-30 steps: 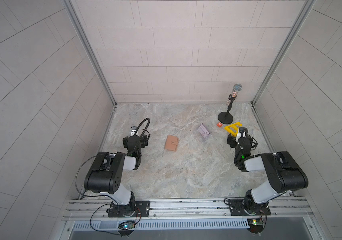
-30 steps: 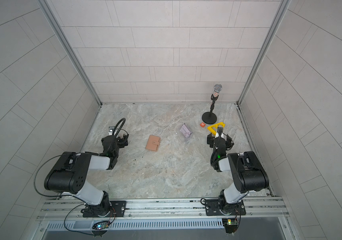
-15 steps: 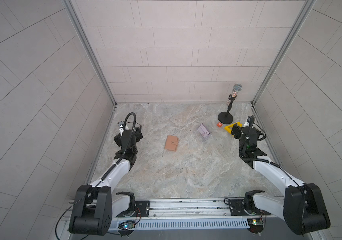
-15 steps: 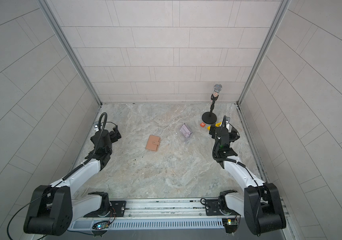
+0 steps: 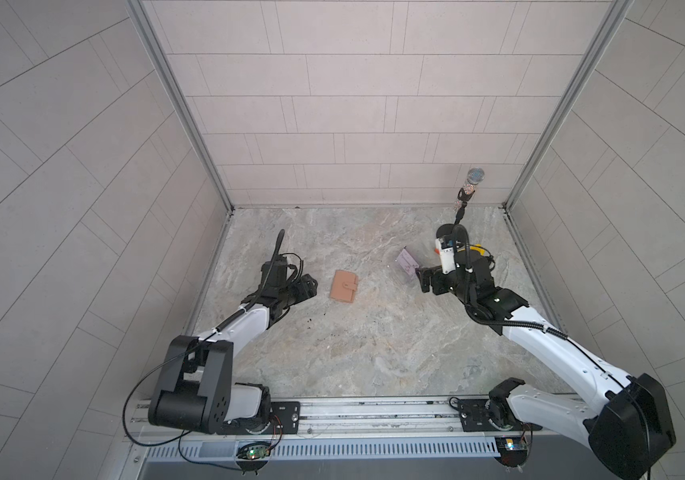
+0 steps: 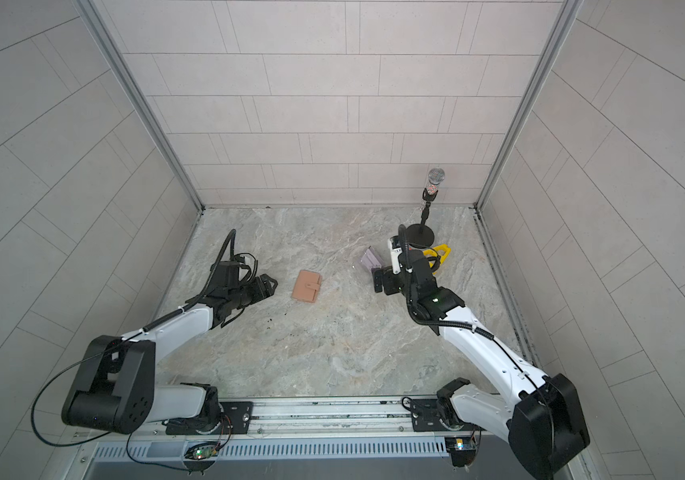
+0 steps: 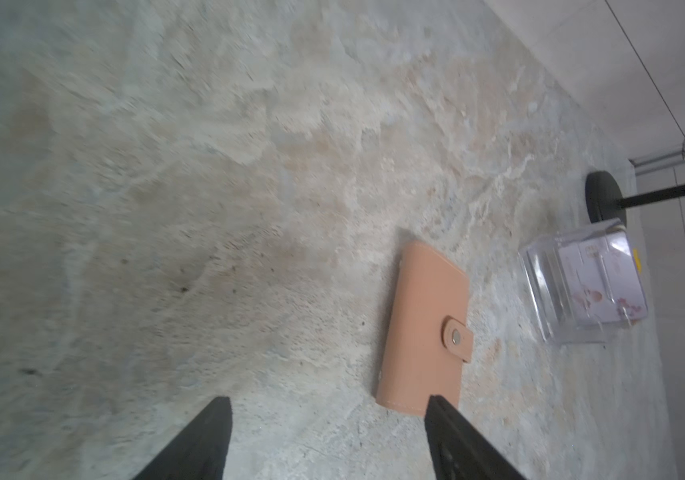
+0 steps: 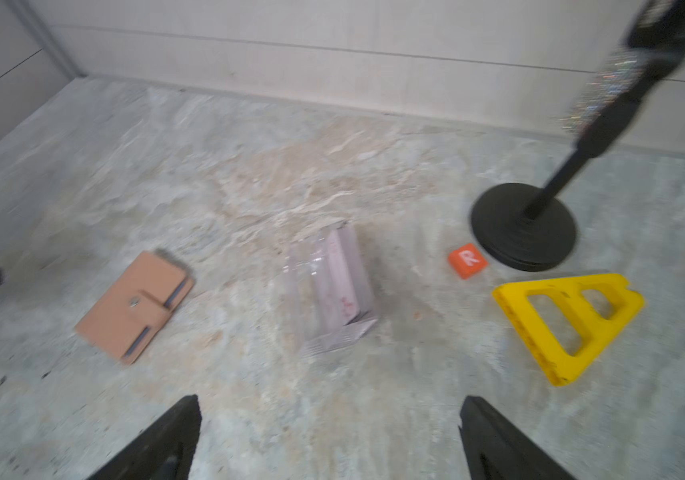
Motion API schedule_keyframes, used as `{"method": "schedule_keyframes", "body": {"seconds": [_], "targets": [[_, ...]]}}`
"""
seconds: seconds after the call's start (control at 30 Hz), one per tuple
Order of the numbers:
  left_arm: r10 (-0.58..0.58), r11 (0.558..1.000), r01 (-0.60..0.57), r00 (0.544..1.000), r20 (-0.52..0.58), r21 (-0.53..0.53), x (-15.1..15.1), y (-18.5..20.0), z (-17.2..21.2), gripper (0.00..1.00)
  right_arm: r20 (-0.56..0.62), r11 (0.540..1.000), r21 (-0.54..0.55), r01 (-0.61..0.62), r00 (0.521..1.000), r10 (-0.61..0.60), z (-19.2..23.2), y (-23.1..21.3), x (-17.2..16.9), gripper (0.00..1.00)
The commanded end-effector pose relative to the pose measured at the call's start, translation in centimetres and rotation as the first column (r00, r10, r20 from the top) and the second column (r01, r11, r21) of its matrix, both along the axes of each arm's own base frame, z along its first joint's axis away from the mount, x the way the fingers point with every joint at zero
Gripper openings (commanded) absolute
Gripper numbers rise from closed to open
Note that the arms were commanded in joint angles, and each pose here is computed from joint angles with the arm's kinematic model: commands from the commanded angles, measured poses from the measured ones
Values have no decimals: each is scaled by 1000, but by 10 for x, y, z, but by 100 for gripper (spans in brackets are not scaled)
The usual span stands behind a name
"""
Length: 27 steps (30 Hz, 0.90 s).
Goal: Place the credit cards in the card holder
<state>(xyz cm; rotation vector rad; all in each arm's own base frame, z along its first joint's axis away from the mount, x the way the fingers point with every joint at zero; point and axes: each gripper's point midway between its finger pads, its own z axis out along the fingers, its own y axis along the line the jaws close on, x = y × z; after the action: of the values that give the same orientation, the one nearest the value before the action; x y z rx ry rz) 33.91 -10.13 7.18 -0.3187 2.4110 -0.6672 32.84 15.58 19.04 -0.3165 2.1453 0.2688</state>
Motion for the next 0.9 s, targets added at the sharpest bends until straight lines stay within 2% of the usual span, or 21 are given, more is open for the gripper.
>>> {"method": "schedule_keyframes", "body": {"seconds": [0.0,0.1,0.23,0.43,0.7,0.87], "targets": [[-93,993,93,996,4,-74,4,-25,10,77,-84,992,-33,-123,989,120,-22,35,-15,96],[-122,989,121,993,1,-79,10,-34,6,76,-119,979,-45,-197,974,190,-35,68,-16,94],[-159,982,156,987,-22,-105,20,-44,-4,68,-175,962,-29,-270,949,261,-48,104,-11,86],[-180,976,170,981,-65,-136,28,-54,-21,63,-224,949,-4,-317,925,308,-60,139,3,79],[-197,973,184,977,-85,-141,25,-65,-31,60,-315,950,37,-311,898,307,-85,176,33,64],[-203,970,186,974,-102,-159,24,-70,-39,53,-335,952,64,-300,892,304,-96,193,50,61]]}}
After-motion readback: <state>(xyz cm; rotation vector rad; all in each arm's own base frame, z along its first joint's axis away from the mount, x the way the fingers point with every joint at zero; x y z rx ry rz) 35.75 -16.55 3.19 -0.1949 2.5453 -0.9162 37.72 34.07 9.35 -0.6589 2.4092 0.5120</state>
